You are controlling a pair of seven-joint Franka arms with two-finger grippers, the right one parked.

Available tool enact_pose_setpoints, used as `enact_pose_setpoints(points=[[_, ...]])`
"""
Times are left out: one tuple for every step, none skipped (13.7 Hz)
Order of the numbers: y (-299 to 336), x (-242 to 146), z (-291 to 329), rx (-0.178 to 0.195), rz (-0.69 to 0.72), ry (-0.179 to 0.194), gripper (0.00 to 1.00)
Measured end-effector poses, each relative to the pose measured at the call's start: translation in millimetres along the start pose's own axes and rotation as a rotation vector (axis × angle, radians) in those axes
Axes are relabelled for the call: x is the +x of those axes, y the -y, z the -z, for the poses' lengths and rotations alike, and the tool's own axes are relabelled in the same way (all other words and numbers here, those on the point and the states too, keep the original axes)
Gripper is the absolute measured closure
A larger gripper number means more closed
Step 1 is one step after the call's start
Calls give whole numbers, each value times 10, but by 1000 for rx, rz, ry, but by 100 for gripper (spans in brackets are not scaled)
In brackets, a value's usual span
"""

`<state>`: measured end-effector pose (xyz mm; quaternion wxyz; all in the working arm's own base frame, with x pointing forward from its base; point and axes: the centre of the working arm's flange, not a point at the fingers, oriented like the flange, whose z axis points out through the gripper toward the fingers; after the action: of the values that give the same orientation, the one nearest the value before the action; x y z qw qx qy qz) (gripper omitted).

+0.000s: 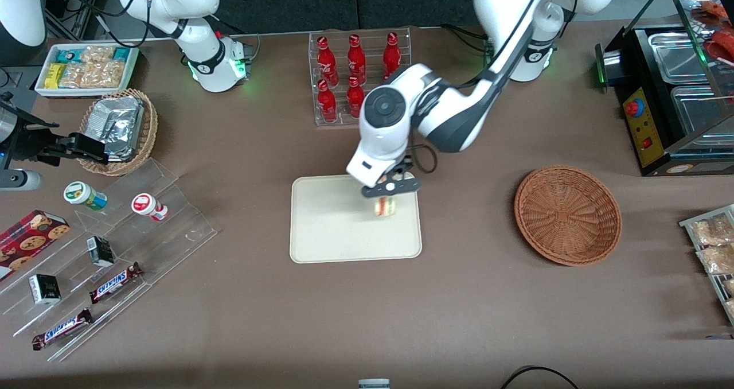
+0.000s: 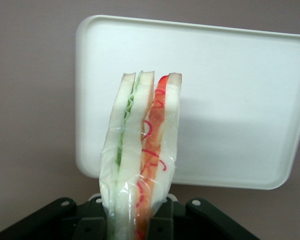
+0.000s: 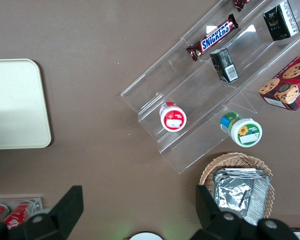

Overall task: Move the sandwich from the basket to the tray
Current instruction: 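Carry the sandwich with the left gripper over the cream tray, then lower the sandwich onto the tray and open the left gripper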

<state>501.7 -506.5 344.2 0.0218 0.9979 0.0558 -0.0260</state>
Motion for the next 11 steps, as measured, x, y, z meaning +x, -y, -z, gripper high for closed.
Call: enact_pose_setpoints(points=[[-92, 0, -159, -28, -9, -15, 83], [-171, 3, -311, -56, -17, -30, 83], [-233, 1, -462, -80, -22, -41, 83], [-270, 6, -607, -93, -22, -46, 83], [-291, 22, -734, -96, -21, -44, 83], [-301, 56, -843, -95, -17, -40, 83], [-303, 98, -941, -91, -12, -36, 83], [-301, 140, -1025, -87, -8, -34, 83], [-296, 175, -1108, -82, -4, -31, 83], [-291, 194, -1175, -78, -1, -27, 83], [-288, 202, -1224, -75, 0, -24, 83]])
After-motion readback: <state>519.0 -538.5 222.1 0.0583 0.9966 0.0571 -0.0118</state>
